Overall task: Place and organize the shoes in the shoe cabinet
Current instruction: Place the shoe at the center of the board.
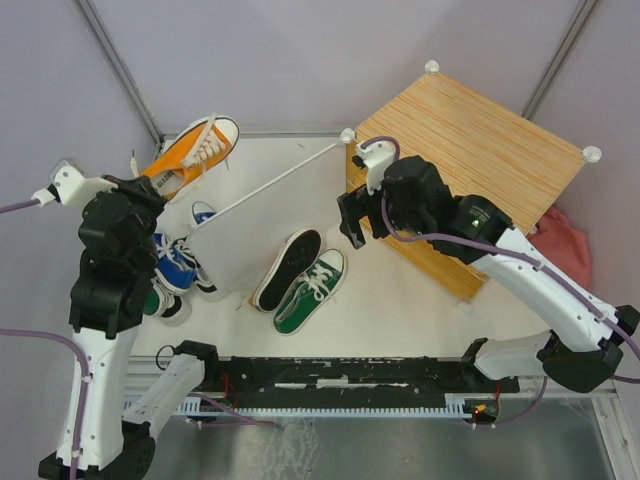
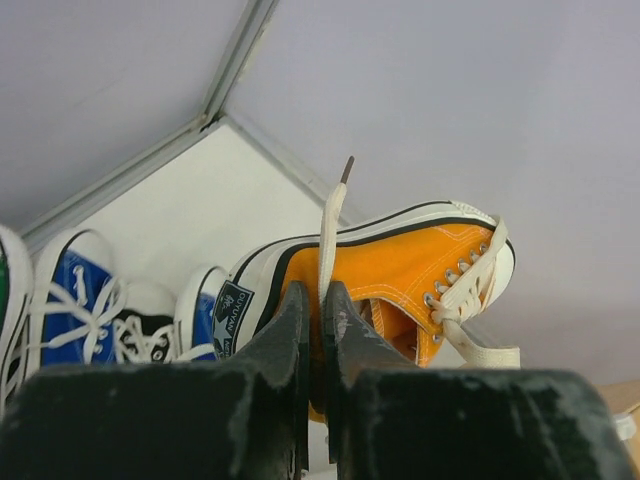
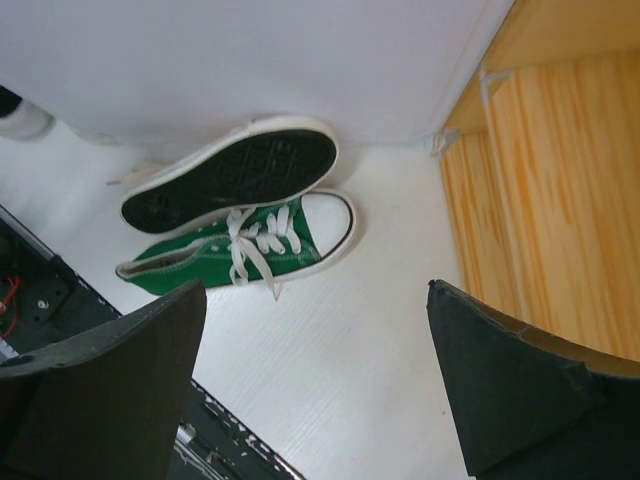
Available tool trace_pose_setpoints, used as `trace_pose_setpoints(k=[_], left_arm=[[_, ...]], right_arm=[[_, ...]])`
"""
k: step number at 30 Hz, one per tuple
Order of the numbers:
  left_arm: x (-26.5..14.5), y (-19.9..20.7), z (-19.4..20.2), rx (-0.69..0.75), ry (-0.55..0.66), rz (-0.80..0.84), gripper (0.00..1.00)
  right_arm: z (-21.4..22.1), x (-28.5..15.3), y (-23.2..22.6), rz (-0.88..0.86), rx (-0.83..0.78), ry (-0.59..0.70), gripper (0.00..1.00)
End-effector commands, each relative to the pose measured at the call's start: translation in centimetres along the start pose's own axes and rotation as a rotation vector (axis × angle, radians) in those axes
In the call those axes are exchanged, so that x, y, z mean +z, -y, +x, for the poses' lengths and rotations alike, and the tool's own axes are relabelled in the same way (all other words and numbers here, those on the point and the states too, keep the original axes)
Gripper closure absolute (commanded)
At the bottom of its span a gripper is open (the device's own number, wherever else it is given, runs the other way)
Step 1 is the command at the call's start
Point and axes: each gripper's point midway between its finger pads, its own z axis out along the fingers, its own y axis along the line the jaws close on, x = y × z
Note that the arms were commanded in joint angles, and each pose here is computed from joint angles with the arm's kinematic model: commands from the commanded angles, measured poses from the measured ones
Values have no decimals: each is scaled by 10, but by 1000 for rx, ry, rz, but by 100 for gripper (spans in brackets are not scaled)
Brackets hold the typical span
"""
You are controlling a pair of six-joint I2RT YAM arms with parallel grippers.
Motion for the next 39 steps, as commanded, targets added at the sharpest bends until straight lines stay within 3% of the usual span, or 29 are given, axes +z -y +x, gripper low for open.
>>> trace_pose_setpoints(k=[1,6,12,18,30,39], left_arm=[[-14,51,-91,-161,247,160,97],[-14,75,-106,-189,260,231,97],[-30,141,-102,-262,99,509,97],[-68,205,-81,-286,-153,845,97],[-97,194,-3,-373,-470,970,97],[-110,208,50,-321,-623,1000,97]], right_arm=[[-46,-49,14,50,-37,140,1],[-67,-85,27,110,-55,196,1],[-88,-124,52,232,-63,255,1],[-91,-145,67,301,-53,291,1],[-102,-174,88,412,-27,361,1],[-109,-185,92,432,-12,397,1]])
